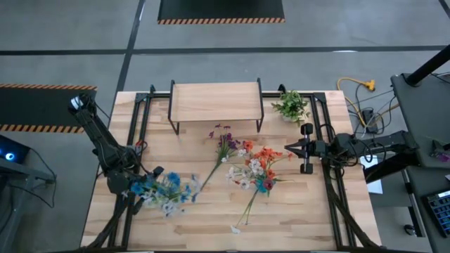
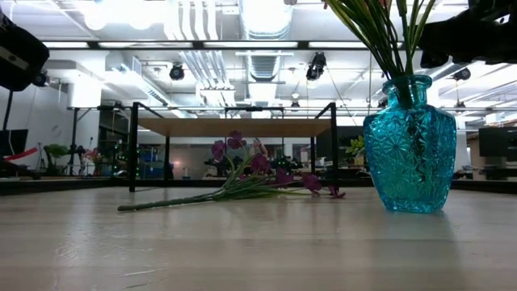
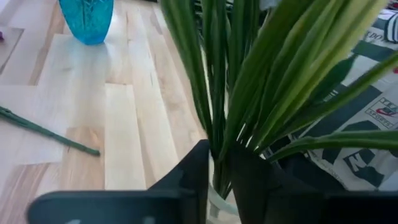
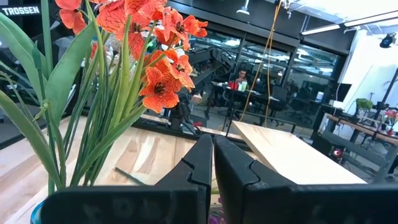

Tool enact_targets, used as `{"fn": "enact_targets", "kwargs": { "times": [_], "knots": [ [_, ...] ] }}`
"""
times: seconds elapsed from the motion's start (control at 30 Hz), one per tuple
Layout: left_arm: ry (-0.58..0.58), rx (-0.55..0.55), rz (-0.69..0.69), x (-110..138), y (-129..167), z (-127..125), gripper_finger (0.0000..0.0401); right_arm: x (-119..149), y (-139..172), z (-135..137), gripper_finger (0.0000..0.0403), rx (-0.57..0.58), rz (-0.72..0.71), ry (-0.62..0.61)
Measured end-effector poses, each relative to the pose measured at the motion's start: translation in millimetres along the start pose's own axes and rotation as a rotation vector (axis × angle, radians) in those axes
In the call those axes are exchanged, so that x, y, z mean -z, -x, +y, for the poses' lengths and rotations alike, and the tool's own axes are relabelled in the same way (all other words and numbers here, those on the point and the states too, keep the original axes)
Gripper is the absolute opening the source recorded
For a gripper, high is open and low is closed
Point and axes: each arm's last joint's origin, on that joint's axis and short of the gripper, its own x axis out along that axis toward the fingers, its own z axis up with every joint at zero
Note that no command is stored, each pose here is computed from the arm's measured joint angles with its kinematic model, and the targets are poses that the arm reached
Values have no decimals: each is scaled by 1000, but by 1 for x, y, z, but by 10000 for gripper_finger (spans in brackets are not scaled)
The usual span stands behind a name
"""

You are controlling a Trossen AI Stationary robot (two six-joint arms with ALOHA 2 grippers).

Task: Pick and place flowers into a vace then onto a shelf
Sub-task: Put the blue flowers into the transparent vase

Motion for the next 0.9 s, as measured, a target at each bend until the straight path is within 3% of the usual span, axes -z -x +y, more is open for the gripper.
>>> {"fn": "enact_targets", "kwargs": {
  "times": [0.3,0.53,0.9],
  "knots": [
    [10,38,-12,-8,3,-4,95,0,0,0,8,0,0,0],
    [34,123,-27,-31,15,-14,122,0,0,0,8,0,-1,0],
    [-14,55,75,-72,44,-24,124,-1,0,0,9,1,-6,-1]
  ]
}}
